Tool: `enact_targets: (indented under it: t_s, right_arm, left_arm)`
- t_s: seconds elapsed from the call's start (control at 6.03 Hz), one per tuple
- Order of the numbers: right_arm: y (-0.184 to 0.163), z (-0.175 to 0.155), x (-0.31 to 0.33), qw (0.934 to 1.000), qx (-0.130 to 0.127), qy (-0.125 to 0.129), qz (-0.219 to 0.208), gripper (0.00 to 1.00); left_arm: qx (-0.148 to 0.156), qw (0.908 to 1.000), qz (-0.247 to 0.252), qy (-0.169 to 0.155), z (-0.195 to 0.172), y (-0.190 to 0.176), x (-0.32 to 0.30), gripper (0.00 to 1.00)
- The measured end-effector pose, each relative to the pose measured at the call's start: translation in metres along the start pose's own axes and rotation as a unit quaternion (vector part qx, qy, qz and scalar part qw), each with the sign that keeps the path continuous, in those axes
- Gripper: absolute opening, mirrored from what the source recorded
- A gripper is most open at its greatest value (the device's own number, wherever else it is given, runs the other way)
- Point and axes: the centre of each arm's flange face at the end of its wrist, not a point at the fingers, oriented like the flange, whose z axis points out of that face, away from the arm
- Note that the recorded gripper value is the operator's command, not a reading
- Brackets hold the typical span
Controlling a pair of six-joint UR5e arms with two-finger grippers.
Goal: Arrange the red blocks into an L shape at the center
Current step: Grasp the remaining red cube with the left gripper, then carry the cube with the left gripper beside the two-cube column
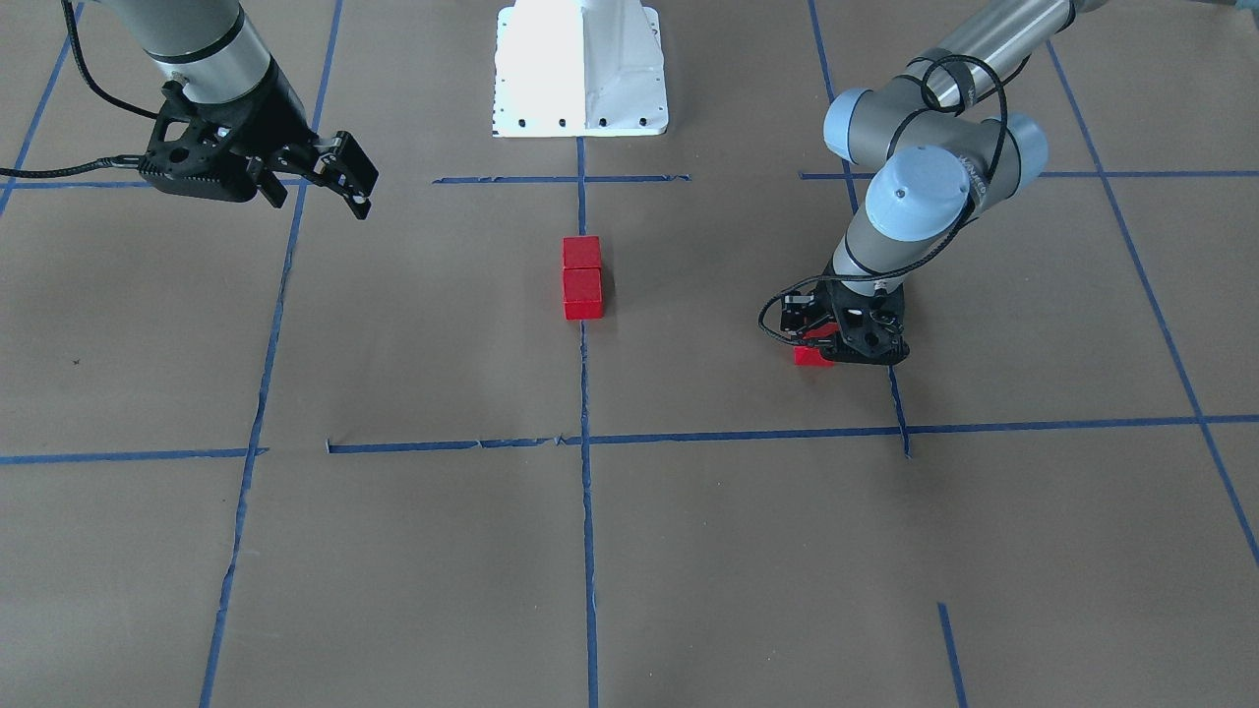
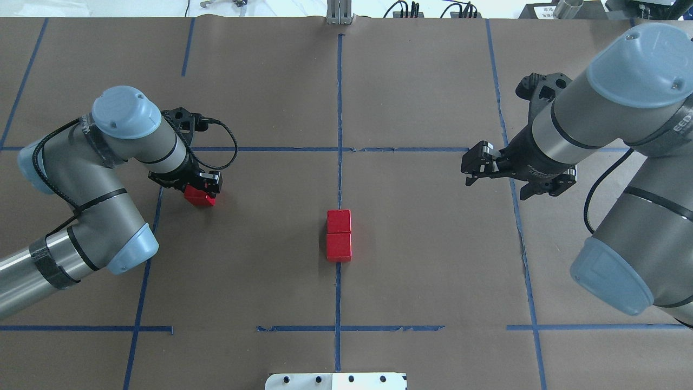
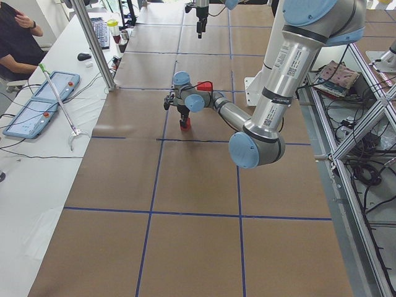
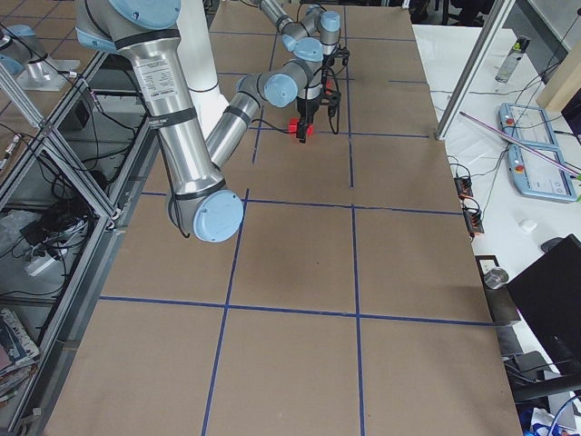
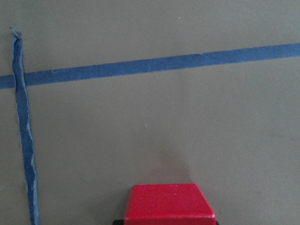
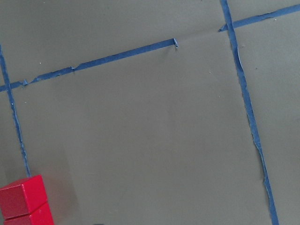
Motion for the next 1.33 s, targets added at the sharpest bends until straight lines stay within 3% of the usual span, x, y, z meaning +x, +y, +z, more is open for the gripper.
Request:
enact_targets:
  t_s: [0.33, 0.5, 0.66, 0.83, 0.99, 1.33]
  right_arm:
    - [0.003, -0.002, -0.002, 0.9999, -0.009, -0.005, -0.001, 1.00]
    - [0.004, -0.002, -0.002, 0.9999, -0.015, -0.008, 0.000, 1.00]
    - [0.005, -0.003, -0.002, 0.9998, -0.017, -0.009, 0.000, 1.00]
    - [0.005, -0.004, -0.002, 0.9998, -0.017, -0.010, 0.000, 1.00]
    - [0.005, -0.004, -0.002, 0.9998, -0.017, -0.010, 0.000, 1.00]
    - [0.004, -0.003, 0.000, 0.9998, -0.017, -0.008, 0.001, 1.00]
  left_arm:
    - [0.014, 0.9988, -0.041, 0.020, -0.023, -0.009, 0.036, 0.00]
    - [0.020, 0.9937, -0.106, 0.032, -0.036, -0.014, 0.059, 0.00]
    - [0.023, 0.9800, -0.194, 0.038, -0.049, -0.016, 0.081, 0.00]
    - [0.024, 0.9601, -0.276, 0.037, -0.057, -0.011, 0.104, 0.00]
    - [0.025, 0.9295, -0.367, 0.030, -0.058, 0.004, 0.127, 0.00]
    - [0.030, 0.8347, -0.550, 0.010, -0.045, 0.044, 0.170, 0.00]
